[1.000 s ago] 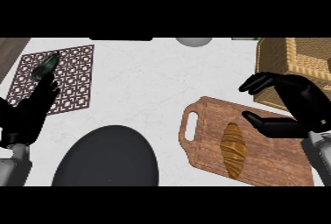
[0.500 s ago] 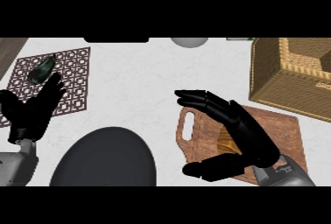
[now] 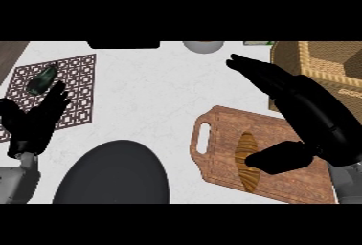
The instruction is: Pick the croissant from the cutting board and place it in the basket
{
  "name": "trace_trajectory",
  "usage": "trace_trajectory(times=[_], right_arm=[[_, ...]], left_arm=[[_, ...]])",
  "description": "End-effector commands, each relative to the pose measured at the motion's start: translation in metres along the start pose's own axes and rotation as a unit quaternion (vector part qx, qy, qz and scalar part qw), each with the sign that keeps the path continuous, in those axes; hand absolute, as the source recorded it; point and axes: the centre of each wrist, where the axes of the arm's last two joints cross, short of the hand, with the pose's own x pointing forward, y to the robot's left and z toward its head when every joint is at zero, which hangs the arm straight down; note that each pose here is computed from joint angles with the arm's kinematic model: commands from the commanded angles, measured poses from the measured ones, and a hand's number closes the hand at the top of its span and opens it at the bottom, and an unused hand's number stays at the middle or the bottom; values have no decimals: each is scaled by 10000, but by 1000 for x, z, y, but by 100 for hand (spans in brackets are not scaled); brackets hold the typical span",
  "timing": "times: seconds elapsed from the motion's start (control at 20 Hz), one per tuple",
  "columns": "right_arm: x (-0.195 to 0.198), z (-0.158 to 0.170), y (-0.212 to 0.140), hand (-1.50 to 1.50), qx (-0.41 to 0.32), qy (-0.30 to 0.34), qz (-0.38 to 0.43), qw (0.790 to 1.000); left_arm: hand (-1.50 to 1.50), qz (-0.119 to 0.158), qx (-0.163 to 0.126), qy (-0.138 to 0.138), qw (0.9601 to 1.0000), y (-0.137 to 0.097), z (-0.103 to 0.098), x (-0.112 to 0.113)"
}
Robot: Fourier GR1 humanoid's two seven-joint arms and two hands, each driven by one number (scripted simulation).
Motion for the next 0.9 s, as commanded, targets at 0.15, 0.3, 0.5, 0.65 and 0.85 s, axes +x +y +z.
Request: trace_trajectory(times=[0.15, 0.3, 0.5, 0.65, 0.85], right_arm=[[22, -4, -91, -150, 449, 1098, 847, 9893], [15, -5, -90, -150, 1432, 1164, 793, 9796], [9, -4, -118, -150, 1768, 1220, 495, 9754], [1, 21, -124, -150, 1815, 1108, 132, 9770], [-25, 51, -129, -150, 1773, 1035, -256, 9784]], left_arm=[[0, 40, -127, -1, 9999, -16, 5, -9], [0, 30, 44, 15, 10000, 10, -1, 0], [0, 9, -43, 15, 10000, -11, 3, -14], [0, -13, 2, -76, 10000, 5, 5, -13], [0, -10, 15, -192, 9998, -2, 13, -5]])
